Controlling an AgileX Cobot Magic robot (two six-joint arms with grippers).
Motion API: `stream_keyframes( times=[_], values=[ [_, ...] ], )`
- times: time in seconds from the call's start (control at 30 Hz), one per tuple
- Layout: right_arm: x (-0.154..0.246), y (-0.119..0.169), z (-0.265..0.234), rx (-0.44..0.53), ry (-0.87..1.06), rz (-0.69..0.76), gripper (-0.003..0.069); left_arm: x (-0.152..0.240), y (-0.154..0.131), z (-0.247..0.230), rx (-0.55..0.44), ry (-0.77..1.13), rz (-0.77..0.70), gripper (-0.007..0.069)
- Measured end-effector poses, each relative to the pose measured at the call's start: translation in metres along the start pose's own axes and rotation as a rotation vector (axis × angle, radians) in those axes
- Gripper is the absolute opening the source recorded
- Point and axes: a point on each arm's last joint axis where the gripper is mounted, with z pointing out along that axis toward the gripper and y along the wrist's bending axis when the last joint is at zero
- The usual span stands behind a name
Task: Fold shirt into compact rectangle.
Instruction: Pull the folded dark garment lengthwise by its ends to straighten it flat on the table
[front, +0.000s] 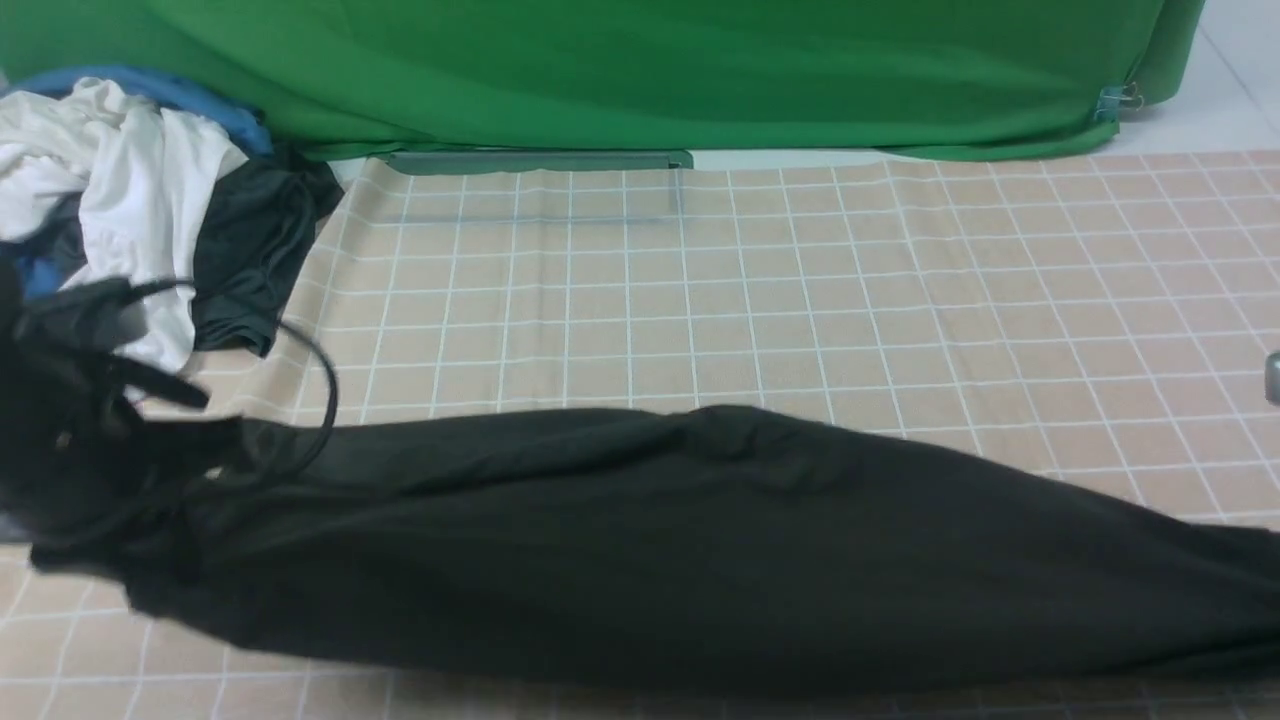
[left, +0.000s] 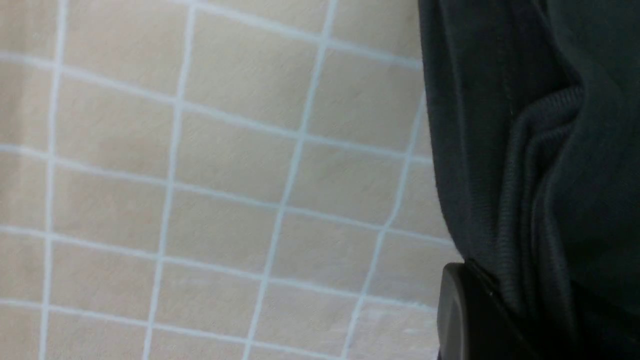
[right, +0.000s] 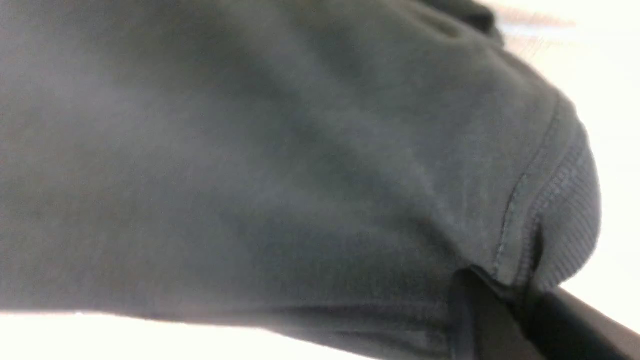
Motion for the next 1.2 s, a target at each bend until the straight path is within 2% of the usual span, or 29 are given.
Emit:
stream_keyframes(
  times=[0.13, 0.27, 0.4, 0.47, 0.5, 0.6, 0.73, 0.83, 0.9, 1.03, 1.07, 1.1, 1.13, 1.2],
  values=[
    [0.003, 0.0, 0.009, 0.01, -0.002, 0.01, 0.0096, 0.014, 0.015, 0.008, -0.009, 0.023, -0.066, 0.0064],
    [0.002, -0.002, 0.009, 0.03, -0.016, 0.033, 0.0139, 0.017, 0.017, 0.011, 0.005, 0.029, -0.093, 0.0064],
    [0.002, -0.006, 0.009, 0.067, -0.016, 0.022, 0.0237, 0.016, 0.018, 0.011, 0.0, 0.018, -0.091, 0.0065],
    [0.002, -0.007, 0.009, 0.078, -0.016, 0.027, 0.0341, 0.016, 0.019, 0.011, -0.001, 0.017, -0.091, 0.0083],
    [0.002, -0.007, 0.009, 0.079, -0.017, 0.033, 0.0363, 0.016, 0.019, 0.011, -0.001, 0.017, -0.091, 0.0093],
    [0.002, -0.007, 0.009, 0.079, -0.022, 0.041, 0.0437, 0.016, 0.019, 0.011, -0.002, 0.017, -0.092, 0.0175],
    [-0.002, -0.005, 0.001, 0.052, -0.038, 0.061, 0.0459, 0.012, 0.019, 0.005, -0.014, 0.0, -0.077, 0.0325],
    [-0.008, -0.003, -0.02, 0.017, -0.085, 0.085, 0.0438, 0.004, 0.02, -0.009, -0.044, -0.021, -0.071, 0.0428],
    [-0.009, -0.001, -0.035, -0.009, -0.126, 0.098, 0.0405, -0.003, 0.019, -0.02, -0.038, -0.049, -0.084, 0.0461],
    [-0.007, 0.013, -0.06, -0.101, -0.23, 0.084, 0.0289, -0.012, 0.01, -0.039, 0.053, -0.117, -0.104, 0.0459],
    [-0.006, 0.025, -0.068, -0.136, -0.269, 0.022, 0.0222, -0.013, 0.001, -0.041, 0.123, -0.129, -0.085, 0.0419],
    [-0.005, 0.034, -0.072, -0.154, -0.288, -0.024, 0.0192, -0.013, -0.007, -0.041, 0.168, -0.132, -0.067, 0.0395],
    [-0.004, 0.044, -0.074, -0.161, -0.307, -0.08, 0.0127, -0.012, -0.018, -0.04, 0.205, -0.132, -0.025, 0.0337],
    [-0.005, 0.061, -0.077, -0.172, -0.33, -0.158, 0.0068, -0.011, -0.037, -0.037, 0.247, -0.128, 0.043, 0.0221]
  ],
)
